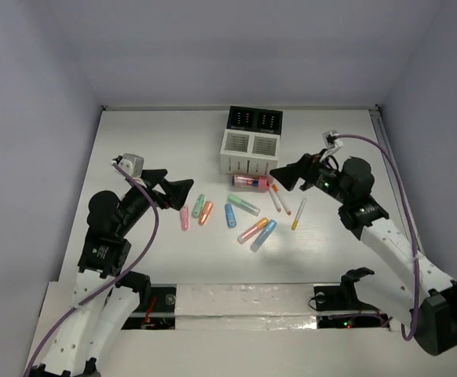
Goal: Sort the stationery into containers
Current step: Pick up the pen from the center of the board.
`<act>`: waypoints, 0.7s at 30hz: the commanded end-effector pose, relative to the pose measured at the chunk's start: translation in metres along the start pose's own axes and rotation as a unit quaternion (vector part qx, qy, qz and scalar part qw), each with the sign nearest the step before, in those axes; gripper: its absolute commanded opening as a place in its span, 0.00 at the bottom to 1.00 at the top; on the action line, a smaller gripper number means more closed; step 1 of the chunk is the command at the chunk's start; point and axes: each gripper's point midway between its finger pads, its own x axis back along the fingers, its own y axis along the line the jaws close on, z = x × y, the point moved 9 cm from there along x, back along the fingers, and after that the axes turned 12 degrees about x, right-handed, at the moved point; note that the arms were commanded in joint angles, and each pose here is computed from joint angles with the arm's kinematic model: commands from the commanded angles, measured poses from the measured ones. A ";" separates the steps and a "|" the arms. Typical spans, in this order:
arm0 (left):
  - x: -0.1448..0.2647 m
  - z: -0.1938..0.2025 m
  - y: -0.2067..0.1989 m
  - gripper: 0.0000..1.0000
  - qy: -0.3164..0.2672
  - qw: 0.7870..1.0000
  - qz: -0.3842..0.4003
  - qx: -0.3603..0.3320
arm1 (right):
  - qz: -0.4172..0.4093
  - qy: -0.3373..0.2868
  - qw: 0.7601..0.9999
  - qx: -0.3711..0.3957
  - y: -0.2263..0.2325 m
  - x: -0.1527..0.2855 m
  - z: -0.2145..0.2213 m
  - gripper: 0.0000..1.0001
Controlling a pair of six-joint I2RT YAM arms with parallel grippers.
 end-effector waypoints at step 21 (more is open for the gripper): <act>0.020 -0.033 -0.017 0.99 -0.091 0.996 -0.004 -0.025 | 0.026 0.215 0.971 0.105 0.095 -0.159 0.102 0.99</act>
